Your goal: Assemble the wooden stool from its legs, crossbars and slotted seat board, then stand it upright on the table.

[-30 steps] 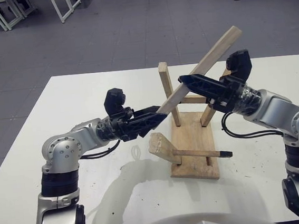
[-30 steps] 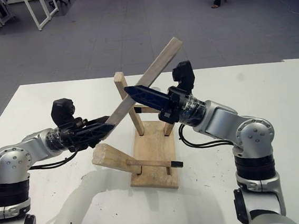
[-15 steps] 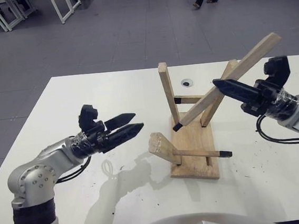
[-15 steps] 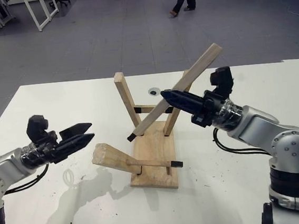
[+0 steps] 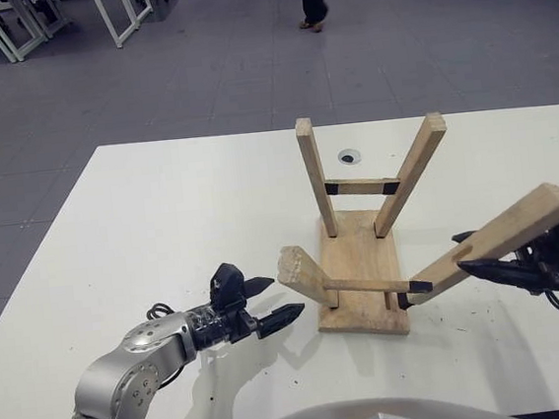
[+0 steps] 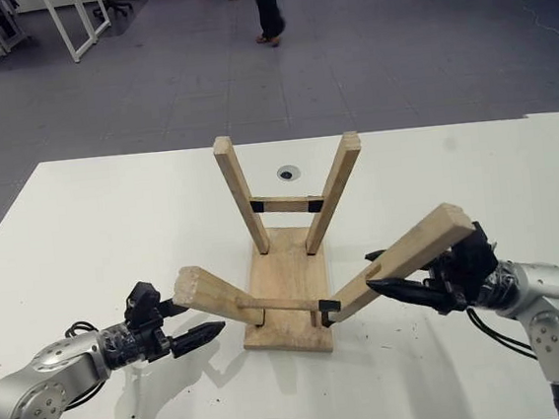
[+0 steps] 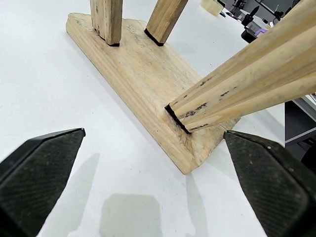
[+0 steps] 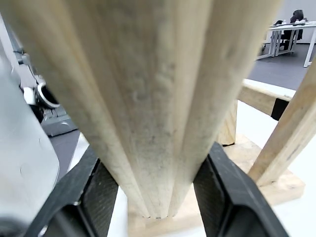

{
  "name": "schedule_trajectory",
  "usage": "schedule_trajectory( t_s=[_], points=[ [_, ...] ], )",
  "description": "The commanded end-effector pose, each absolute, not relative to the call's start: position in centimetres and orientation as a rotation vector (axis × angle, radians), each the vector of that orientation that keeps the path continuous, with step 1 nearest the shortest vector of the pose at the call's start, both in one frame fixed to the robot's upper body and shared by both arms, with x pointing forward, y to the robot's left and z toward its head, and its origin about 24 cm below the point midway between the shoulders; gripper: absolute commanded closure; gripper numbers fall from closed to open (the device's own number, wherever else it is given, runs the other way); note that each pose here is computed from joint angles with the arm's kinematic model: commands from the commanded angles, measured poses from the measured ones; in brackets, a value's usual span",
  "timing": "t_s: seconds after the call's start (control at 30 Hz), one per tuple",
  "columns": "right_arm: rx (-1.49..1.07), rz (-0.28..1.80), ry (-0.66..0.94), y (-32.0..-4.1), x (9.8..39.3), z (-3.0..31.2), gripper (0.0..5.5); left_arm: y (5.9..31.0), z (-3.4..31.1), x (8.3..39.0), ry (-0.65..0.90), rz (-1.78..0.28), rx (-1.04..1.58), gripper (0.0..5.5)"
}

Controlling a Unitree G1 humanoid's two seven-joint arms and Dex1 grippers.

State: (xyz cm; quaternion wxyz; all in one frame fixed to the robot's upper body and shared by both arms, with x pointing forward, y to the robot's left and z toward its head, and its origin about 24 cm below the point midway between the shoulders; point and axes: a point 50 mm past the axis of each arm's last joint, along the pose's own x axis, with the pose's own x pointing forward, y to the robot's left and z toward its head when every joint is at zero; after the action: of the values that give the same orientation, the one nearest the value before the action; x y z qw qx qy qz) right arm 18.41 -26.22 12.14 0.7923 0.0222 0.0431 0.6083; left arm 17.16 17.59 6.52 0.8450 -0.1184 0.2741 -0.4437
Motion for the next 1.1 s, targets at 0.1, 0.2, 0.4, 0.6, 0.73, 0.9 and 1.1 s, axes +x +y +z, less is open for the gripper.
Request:
schedule_trajectory(
  t_s=[0.1, 0.2, 0.4, 0.6, 0.73, 0.9, 1.1],
  points=[
    [-0.054, 1.354, 0.030, -25.0, 18.4, 10.8, 3.47, 17.4, 6.6, 17.7, 0.565, -0.946, -0.228, 0.30],
    [-0.056, 1.362, 0.009, -24.5, 18.4, 11.1, 3.47, 17.4, 6.6, 17.7, 0.567, -0.949, -0.227, 0.30],
    [-0.069, 1.374, 0.057, -24.4, 17.4, 10.2, 3.47, 17.6, 6.7, 17.8, 0.566, -0.944, -0.219, 0.30],
    [-0.211, 1.412, 0.043, -23.3, 17.1, 10.2, 3.47, 17.5, 6.7, 17.8, 0.565, -0.943, -0.209, 0.30],
    [-0.300, 1.434, 0.002, -21.2, 16.7, 10.7, 3.47, 17.5, 6.8, 17.6, 0.568, -0.937, -0.211, 0.30],
    [-0.288, 1.397, 0.061, -20.4, 16.4, 10.0, 3.47, 17.3, 6.8, 17.4, 0.566, -0.929, -0.219, 0.30],
    [-0.291, 1.396, 0.139, -20.6, 16.5, 9.5, 3.47, 17.0, 6.8, 17.3, 0.560, -0.923, -0.224, 0.30]
  ],
)
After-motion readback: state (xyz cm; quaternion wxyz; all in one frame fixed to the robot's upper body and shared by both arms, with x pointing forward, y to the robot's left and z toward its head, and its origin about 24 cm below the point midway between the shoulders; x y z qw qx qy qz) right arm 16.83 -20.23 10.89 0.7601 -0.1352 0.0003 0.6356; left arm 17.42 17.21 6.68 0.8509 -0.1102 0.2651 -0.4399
